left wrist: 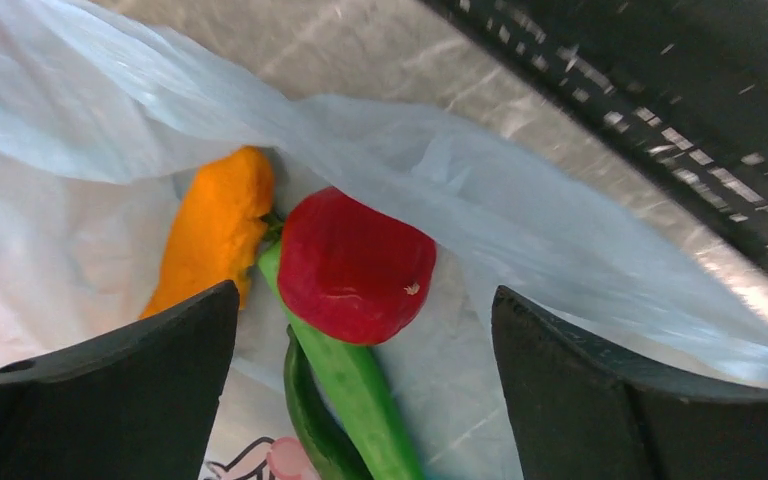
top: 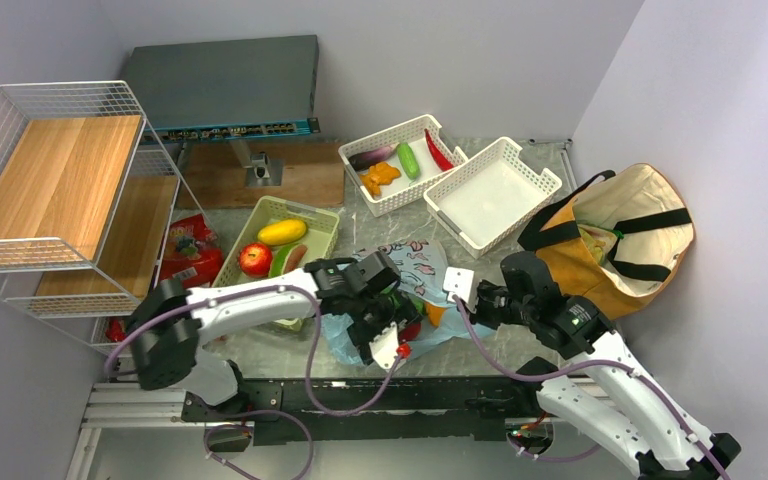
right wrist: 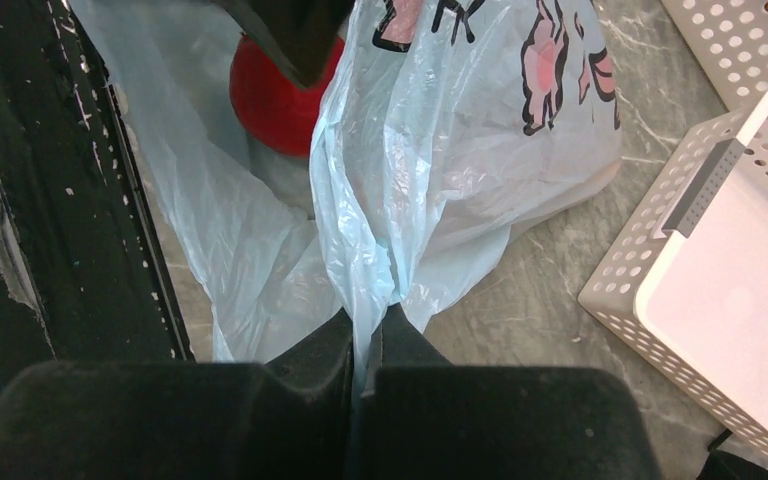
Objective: Untie the knot of the grocery bags and take out the mixed food
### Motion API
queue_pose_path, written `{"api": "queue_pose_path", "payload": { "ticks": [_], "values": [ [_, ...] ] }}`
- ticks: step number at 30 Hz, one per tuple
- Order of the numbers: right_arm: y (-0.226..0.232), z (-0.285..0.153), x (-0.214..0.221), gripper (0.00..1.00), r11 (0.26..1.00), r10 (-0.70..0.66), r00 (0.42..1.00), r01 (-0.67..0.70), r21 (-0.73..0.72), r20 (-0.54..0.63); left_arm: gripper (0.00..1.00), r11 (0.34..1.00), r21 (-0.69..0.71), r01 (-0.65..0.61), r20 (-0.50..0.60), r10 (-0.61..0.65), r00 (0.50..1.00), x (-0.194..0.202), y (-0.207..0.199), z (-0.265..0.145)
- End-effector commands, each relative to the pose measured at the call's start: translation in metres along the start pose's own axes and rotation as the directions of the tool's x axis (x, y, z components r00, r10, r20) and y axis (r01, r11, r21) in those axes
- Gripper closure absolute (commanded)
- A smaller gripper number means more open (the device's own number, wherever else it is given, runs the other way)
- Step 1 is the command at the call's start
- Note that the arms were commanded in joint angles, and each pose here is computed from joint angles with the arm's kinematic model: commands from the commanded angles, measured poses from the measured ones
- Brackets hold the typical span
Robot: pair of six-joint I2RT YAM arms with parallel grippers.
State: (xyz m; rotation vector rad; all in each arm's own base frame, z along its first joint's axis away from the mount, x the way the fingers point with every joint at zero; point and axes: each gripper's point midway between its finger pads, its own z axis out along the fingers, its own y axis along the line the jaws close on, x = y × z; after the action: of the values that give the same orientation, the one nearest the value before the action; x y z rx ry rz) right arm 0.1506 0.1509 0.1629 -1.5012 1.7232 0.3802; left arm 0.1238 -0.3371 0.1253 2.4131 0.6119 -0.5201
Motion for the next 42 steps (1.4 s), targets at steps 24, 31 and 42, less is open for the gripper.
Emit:
{"api": "queue_pose_path", "payload": {
  "ticks": [24,31,42],
  "values": [
    [-0.009,-0.007,-0.005,1.0,0.999,0.015,1.0,-0.015,0.038,-0.017,0.69,0.938,-0.322,0.132,0.154,-0.085,0.984,-0.037,0.071,-0.07],
    [-0.012,-0.002,-0.007,1.0,0.998,0.028,1.0,-0.028,0.049,-0.004,0.67,0.649,-0.551,0.525,0.294,-0.437,0.85,-0.004,0.074,-0.189],
    [-0.015,0.006,-0.015,1.0,0.997,0.072,0.997,-0.073,0.029,0.009,0.6,0.303,-0.666,0.682,0.019,-0.907,0.422,0.203,-0.115,-0.185]
  ]
}}
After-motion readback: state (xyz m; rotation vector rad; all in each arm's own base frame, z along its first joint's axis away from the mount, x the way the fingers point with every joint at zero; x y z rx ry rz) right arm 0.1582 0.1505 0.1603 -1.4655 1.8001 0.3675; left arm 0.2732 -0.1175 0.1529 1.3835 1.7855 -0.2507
